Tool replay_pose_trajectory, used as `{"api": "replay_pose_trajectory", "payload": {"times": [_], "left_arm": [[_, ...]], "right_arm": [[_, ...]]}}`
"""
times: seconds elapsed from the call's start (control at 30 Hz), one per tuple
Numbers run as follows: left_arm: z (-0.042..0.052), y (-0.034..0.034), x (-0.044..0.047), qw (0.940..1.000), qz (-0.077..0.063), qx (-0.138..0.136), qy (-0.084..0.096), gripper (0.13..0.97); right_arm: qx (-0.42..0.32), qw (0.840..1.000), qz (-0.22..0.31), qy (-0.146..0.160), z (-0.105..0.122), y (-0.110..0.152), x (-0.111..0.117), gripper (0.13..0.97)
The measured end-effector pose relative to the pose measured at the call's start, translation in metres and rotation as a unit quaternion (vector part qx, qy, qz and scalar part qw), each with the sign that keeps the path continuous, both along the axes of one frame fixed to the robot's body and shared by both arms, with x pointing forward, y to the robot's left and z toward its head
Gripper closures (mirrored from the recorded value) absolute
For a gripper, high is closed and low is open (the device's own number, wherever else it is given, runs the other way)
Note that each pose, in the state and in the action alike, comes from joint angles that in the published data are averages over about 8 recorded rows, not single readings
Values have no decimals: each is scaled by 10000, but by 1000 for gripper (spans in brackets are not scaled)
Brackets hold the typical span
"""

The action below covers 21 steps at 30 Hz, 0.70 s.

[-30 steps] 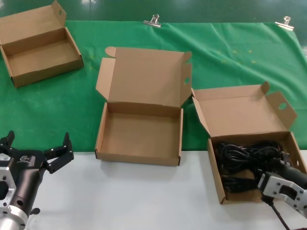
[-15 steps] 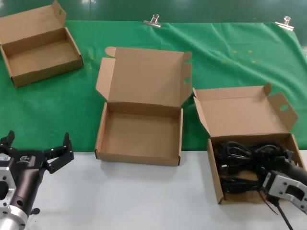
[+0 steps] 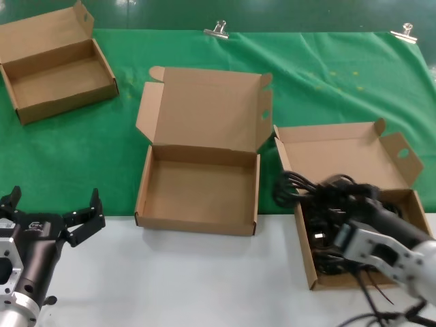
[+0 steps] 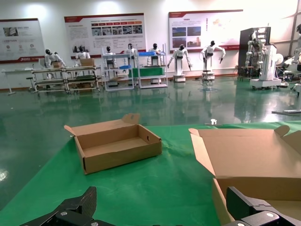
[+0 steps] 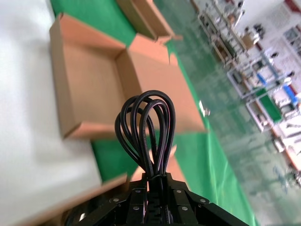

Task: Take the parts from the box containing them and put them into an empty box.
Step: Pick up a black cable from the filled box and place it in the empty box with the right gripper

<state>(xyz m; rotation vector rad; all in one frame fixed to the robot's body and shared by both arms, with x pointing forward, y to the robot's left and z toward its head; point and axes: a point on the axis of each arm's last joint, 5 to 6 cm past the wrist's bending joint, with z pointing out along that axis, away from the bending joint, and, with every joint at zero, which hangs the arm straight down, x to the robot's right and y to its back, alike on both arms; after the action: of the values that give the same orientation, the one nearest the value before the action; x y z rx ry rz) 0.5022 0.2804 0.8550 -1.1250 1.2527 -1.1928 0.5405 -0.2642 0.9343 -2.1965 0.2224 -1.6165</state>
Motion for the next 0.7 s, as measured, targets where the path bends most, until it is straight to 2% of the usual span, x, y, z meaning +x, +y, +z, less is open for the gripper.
{"api": "replay_pose_trajectory", "payload": {"times": [0.17, 0.37, 0.53, 0.7], "left_arm": [[0, 0, 0, 10000, 0, 0, 0, 132], [0, 0, 0, 10000, 0, 0, 0, 132], [0, 0, 0, 10000, 0, 0, 0, 132], [0, 0, 0, 10000, 0, 0, 0, 132]], "right_arm": [[-3, 9994, 259, -247, 43, 319, 230, 880], [-47, 9978, 453, -484, 73, 702, 619, 880], [-57, 9971, 580, -490, 13, 984, 900, 880], [-26, 9966, 719, -393, -92, 1219, 1088, 881]]}}
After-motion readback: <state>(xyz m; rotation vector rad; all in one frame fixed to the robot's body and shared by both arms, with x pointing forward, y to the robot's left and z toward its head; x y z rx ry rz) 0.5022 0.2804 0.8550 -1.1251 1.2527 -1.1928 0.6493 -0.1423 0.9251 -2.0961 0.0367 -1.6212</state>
